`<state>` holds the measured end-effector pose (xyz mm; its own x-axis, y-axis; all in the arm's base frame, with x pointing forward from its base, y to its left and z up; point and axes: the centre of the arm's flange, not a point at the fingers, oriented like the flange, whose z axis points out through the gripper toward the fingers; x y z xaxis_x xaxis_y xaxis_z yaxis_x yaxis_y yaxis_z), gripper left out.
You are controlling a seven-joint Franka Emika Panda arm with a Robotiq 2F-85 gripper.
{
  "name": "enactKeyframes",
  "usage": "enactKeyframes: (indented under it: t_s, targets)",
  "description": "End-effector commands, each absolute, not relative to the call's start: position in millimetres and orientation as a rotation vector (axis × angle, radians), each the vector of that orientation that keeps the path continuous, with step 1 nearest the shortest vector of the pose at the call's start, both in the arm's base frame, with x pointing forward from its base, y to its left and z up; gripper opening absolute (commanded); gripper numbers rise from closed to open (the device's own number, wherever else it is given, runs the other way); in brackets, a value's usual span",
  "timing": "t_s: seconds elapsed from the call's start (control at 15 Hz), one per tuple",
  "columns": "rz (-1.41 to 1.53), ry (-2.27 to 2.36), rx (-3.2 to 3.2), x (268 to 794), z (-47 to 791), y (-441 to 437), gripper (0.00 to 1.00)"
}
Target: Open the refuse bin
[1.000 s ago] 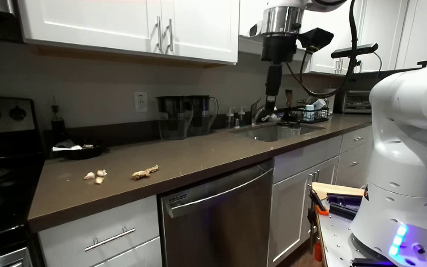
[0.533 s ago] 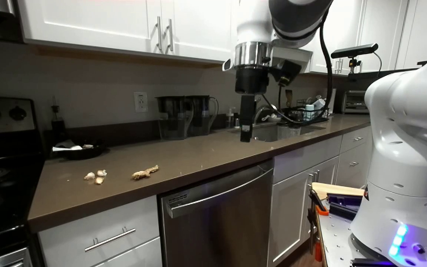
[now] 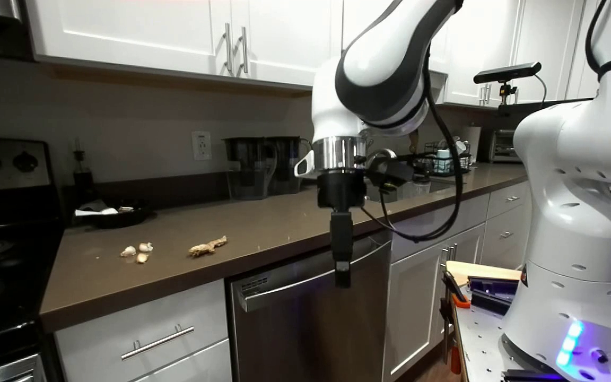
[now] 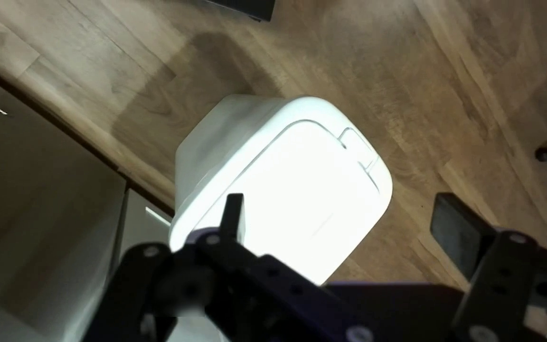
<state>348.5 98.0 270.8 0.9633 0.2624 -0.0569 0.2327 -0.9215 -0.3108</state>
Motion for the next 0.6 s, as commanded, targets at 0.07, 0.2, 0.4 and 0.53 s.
enactKeyframes:
  t_s: [0.07,0.2,0.4,0.53]
  targets:
    - [0.116,-0.441,-2.748,344.7,212.5,130.2,1.00]
    - [0.106,-0.460,-2.726,340.6,199.7,146.4,1.00]
    - [0.093,-0.500,-2.706,332.9,184.8,174.2,1.00]
    - [0.102,-0.544,-2.679,325.7,174.1,195.3,1.00]
